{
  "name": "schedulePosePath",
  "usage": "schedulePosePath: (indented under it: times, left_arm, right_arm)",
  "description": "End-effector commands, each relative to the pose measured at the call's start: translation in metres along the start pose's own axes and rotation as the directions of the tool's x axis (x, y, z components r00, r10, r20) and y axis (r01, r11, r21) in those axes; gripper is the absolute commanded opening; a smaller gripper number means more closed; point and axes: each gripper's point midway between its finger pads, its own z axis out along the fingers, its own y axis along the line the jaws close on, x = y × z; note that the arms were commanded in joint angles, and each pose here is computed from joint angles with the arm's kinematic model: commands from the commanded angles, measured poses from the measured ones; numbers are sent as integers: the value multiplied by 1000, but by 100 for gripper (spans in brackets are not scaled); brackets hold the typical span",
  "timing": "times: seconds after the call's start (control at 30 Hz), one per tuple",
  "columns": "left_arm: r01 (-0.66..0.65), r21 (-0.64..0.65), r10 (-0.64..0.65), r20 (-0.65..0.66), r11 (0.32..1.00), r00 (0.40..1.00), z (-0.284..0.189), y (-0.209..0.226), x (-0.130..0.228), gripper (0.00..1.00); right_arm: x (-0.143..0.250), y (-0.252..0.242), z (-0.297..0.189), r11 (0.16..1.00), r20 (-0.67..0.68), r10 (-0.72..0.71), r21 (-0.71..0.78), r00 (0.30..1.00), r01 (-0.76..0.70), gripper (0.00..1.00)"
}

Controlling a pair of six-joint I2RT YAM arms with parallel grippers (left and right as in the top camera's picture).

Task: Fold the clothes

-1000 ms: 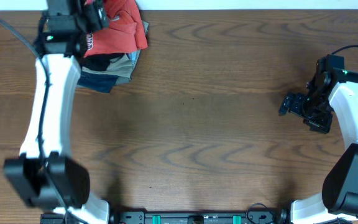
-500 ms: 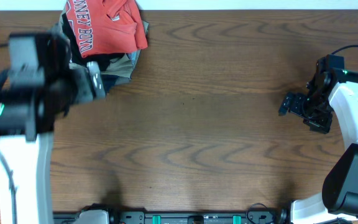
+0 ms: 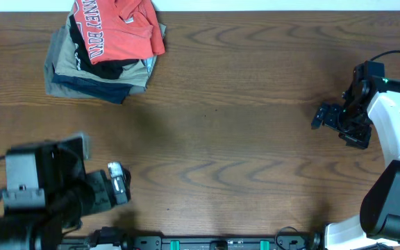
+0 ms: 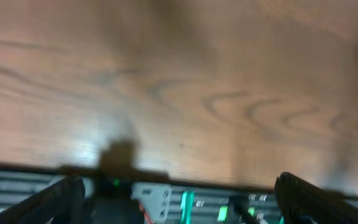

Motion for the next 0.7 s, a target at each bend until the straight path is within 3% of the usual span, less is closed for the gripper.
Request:
schedulePosePath:
  times: [0.0, 0.5, 0.67]
  left_arm:
    - [36, 7, -36, -63, 999, 997, -3, 1, 22, 98]
    - [71, 49, -70, -30, 996, 997, 0, -6, 15, 98]
    - [23, 147, -37, 88, 989, 995, 26, -14, 2, 98]
  right_arm:
    - [-3, 1, -3, 1000, 12, -1, -7, 1000, 1, 99]
    - [-3, 1, -3, 1000, 11, -1, -7, 1000, 1, 99]
    - [-3, 1, -3, 1000, 11, -1, -7, 1000, 2, 99]
